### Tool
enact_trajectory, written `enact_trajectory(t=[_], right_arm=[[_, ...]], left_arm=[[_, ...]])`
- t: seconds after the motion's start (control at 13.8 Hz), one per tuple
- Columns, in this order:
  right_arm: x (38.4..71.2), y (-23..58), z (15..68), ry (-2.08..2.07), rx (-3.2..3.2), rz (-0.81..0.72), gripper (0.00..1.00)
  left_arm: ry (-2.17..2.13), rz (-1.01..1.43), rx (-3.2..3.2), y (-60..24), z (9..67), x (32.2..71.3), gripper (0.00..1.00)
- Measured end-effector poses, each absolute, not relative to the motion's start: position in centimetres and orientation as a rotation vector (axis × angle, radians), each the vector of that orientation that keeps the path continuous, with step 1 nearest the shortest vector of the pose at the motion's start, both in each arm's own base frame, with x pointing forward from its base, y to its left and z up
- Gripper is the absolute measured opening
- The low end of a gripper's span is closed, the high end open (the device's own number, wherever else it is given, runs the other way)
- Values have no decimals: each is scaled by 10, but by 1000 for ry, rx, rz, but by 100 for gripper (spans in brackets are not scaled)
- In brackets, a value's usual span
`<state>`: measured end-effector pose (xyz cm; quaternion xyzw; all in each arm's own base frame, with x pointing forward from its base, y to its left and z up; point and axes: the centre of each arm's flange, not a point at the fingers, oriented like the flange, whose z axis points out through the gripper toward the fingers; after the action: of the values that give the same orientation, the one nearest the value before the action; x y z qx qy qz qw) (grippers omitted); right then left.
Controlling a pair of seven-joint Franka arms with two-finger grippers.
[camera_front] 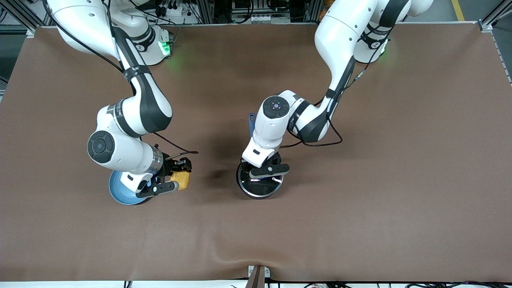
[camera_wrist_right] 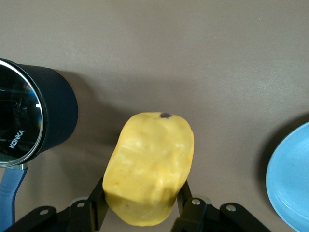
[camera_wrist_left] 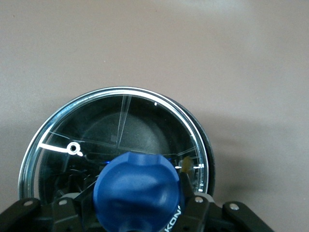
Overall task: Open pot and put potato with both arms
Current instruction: 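Lift the lid with the left gripper while the right gripper carries the potato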
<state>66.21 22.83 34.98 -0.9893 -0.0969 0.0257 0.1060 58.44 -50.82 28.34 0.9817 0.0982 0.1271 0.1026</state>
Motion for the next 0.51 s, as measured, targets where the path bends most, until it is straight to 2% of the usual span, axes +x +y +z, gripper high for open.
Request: enact_trajectory(t=[0.29,0.51], right_arm=[[660,255,369,-250,-2911,34,60],[643,313,385,-220,-2938,-10,60]], left_arm=[[365,391,2888,-477,356,606,61],[399,380,2892,-421,400,626,61]])
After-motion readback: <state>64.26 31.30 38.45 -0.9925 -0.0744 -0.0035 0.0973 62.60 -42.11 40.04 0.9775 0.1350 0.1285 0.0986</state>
